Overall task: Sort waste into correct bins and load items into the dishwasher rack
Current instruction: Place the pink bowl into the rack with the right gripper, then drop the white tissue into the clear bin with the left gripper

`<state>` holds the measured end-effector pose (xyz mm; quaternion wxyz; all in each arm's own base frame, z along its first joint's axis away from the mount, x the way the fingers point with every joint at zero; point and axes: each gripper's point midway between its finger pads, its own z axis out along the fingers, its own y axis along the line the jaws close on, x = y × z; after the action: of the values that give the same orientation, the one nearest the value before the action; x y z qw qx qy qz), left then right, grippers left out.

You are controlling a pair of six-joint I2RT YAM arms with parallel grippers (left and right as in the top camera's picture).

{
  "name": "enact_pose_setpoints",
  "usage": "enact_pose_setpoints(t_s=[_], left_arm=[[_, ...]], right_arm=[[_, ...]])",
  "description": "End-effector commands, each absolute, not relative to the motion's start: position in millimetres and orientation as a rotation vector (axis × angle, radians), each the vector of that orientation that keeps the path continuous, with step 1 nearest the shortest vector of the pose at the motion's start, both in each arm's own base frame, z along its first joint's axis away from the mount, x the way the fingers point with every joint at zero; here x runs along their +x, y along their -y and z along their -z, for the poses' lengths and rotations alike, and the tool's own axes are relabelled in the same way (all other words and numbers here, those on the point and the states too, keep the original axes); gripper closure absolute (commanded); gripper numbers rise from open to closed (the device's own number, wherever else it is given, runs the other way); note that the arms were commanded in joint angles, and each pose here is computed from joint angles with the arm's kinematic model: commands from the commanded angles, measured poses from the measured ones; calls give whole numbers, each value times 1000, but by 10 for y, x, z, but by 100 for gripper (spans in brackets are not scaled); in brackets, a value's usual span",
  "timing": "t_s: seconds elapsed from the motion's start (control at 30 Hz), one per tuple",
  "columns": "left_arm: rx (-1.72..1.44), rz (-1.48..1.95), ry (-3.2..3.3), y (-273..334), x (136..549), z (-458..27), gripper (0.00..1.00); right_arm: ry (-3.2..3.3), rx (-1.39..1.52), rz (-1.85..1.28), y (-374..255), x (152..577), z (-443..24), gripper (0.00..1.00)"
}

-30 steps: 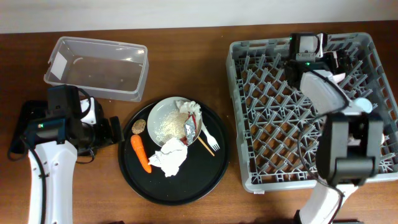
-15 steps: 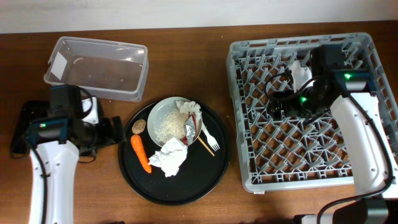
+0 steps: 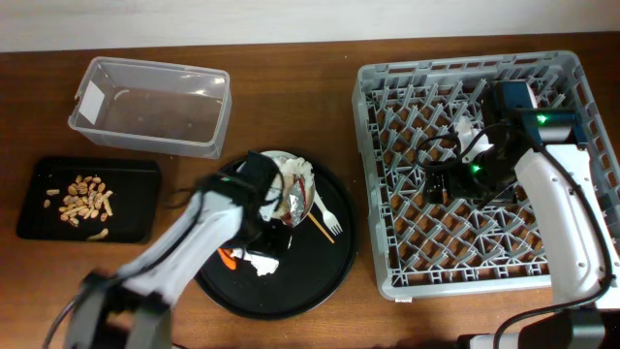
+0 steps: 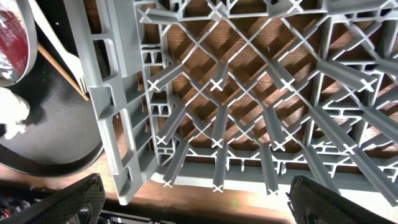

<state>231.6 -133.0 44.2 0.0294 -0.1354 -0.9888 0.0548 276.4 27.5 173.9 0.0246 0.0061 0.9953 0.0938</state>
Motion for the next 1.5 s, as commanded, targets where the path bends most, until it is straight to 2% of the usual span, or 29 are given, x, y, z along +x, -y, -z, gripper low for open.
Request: enact_pose_setpoints(t_s=[0.0,0.03,0.07,0.1,0.17,0.27,0.4,0.43,0.5,0.57,0.7,0.73,0.77,0.83,0.87,0.93,1.03,1.13,1.2,1.37,1.4,1.43,1.47], left_arm=[[-346,-116,2954,1342,2223,-92,40],[-343,-119,2942,1350,2215,-55,58],[-342,-117,2937,1345,2203,-60,83],[-341,-112,2930,1334,2185,-76,99],[-341,-113,2935,1326,2173,-188,99],[-362,-86,3162,1259,2508,-916,100],[-146,90,3541,786,3192,-1846,100],[-28,135,3690,517,3586,-2048,100],[134,146,3838,261,3997,-2214,100],[292,171,3928,17,4372,-2235,100],[352,117,3833,-199,4803,-1447,98],[347,69,3805,-201,4836,-1280,86],[338,6,3785,-187,4858,-1157,52],[256,-38,3814,-154,4904,-1257,27],[184,-54,3837,-116,4929,-1428,25],[106,-216,3825,87,4778,-1890,25],[-127,-575,3626,742,4229,-2009,27],[-354,-561,3396,1347,3706,-1661,27],[-447,-537,3242,1791,3361,-1195,27],[-576,-440,3125,2122,3201,-584,30],[-577,-362,3131,2074,3232,-470,35],[-576,-356,3131,2077,3252,-425,45],[-580,-361,3139,2088,3275,-423,76]], right_arm=[[-3073,19,-274,-271,2752,-1759,2],[-3073,19,-274,-271,2753,-1759,2],[-3072,19,-274,-271,2754,-1759,2],[-3072,19,-274,-270,2756,-1759,2],[-3071,19,-267,-263,2759,-1758,2],[-3071,19,-263,-258,2760,-1757,2],[-3068,18,-263,-258,2767,-1757,2],[-3068,18,-263,-258,2768,-1756,2],[-3068,18,-263,-258,2769,-1756,2],[-3068,18,-263,-258,2769,-1756,2],[-3059,16,-262,-258,2791,-1758,2],[-3059,13,-262,-258,2790,-1758,2],[-3059,5,-262,-258,2788,-1758,2],[-3059,5,-262,-259,2788,-1758,2],[-3059,5,-262,-259,2789,-1758,2],[-3058,5,-261,-258,2790,-1758,2],[-3056,4,-261,-258,2796,-1758,2],[-3056,5,-262,-259,2795,-1758,2],[-3057,5,-262,-259,2794,-1758,2],[-3060,5,-262,-259,2786,-1758,2],[-3060,5,-262,-259,2786,-1758,2],[-3060,5,-262,-259,2786,-1758,2],[-3060,5,-262,-259,2786,-1758,2]])
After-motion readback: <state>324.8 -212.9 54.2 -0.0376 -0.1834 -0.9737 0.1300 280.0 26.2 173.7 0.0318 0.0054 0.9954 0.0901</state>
